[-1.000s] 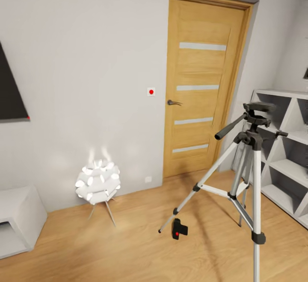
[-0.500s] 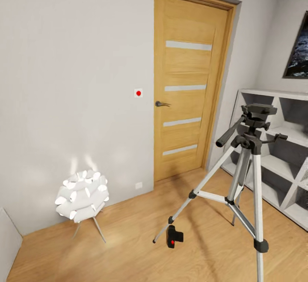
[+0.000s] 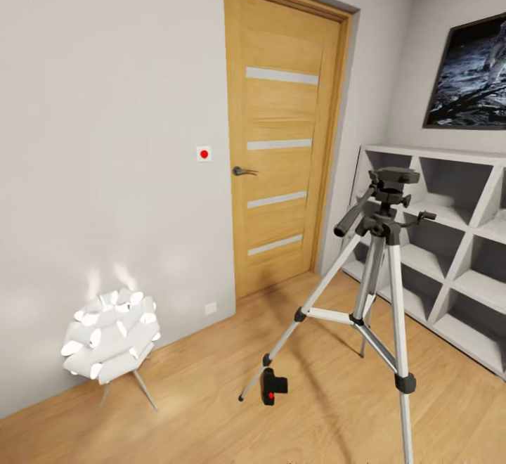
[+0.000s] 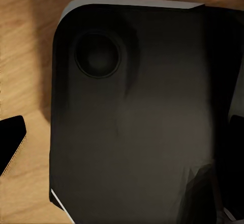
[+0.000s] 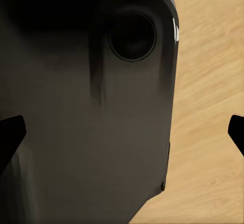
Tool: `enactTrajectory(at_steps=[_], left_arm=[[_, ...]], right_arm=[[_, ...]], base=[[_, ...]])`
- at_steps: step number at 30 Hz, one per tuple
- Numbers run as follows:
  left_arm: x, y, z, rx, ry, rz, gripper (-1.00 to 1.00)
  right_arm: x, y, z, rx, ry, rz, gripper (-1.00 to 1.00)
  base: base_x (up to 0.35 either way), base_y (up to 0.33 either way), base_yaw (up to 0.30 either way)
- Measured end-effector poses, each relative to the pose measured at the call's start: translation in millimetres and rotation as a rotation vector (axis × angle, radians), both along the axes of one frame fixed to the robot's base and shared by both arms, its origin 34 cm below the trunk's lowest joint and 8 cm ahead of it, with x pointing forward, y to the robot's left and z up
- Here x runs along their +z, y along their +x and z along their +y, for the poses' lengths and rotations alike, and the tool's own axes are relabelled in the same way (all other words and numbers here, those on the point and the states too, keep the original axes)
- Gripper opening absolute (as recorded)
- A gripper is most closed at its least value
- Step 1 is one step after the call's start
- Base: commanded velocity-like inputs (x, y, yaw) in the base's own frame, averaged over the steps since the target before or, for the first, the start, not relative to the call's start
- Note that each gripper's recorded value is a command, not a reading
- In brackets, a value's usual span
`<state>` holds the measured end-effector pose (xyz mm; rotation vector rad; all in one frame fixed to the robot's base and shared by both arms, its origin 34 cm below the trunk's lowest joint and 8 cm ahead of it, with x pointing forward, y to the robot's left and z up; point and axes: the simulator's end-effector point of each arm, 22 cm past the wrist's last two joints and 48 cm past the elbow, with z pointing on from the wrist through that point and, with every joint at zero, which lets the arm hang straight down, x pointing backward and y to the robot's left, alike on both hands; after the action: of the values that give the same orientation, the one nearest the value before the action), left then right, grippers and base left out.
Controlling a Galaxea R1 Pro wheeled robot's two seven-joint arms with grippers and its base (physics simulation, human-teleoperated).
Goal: Attach the digital camera to the camera tripod in the bedroom.
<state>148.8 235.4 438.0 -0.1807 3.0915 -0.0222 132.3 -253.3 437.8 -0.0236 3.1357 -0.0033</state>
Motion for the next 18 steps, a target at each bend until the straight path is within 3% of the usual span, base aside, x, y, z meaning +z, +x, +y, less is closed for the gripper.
enactTrajectory(at_steps=[18], left_arm=[[0.0,0.0,0.1,0.000,0.000,0.000,1.00]], right_arm=[[0.0,0.0,-1.2,0.000,-0.001,0.000,1.00]], base=[[0.000,0.001,-0.243]])
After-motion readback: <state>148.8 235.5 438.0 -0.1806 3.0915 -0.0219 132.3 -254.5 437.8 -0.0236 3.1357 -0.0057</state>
